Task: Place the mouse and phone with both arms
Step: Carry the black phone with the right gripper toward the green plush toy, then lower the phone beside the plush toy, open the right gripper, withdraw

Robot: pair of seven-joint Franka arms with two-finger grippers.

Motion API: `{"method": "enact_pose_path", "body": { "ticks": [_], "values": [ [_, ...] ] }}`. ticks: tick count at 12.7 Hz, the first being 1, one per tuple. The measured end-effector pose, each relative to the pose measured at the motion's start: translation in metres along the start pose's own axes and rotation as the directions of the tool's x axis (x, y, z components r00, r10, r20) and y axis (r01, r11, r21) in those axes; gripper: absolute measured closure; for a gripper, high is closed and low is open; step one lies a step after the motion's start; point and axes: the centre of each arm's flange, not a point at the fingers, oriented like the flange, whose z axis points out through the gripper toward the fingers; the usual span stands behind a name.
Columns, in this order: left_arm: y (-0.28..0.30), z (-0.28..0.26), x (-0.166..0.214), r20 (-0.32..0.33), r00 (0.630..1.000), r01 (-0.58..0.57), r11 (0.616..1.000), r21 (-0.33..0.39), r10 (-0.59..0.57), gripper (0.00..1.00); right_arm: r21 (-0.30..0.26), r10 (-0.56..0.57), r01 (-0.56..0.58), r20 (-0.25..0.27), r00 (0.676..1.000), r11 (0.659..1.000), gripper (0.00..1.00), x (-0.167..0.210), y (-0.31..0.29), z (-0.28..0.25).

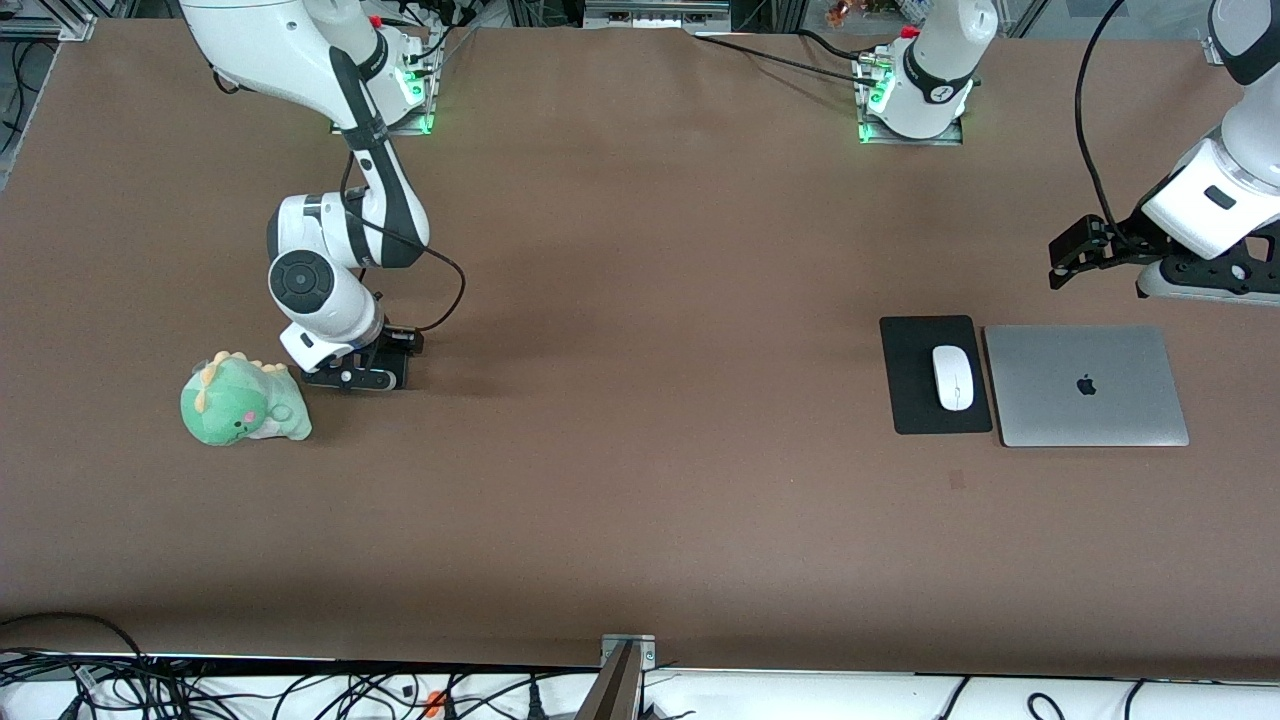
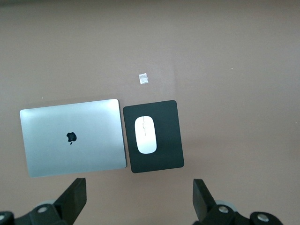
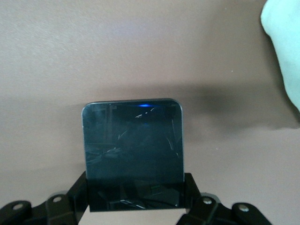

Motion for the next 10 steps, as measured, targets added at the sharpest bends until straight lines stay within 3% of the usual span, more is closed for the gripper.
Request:
{"method": "enact_pose_path", "body": {
  "ticks": [2,4,5,10],
  "values": [
    [0.0,0.0,0.0,0.0,1.0,0.0,1.0,0.0,0.0,0.0,0.0,0.001,-0.001,-0.002,1.0,1.0,0.19,-0.001,0.001,0.002],
    [0.0,0.0,0.0,0.001,1.0,0.0,1.0,0.0,0.0,0.0,0.002,0.003,-0.003,-0.012,1.0,1.0,0.03,0.001,0.002,0.001],
    [0.0,0.0,0.0,0.002,1.0,0.0,1.0,0.0,0.0,0.0,0.004,0.005,-0.005,-0.016,1.0,1.0,0.0,0.002,0.003,0.0],
    [-0.001,0.0,-0.001,0.004,1.0,0.002,1.0,0.0,-0.002,0.0,0.031,0.003,-0.002,-0.041,0.999,1.0,0.0,0.018,-0.004,-0.041]
  ]
}}
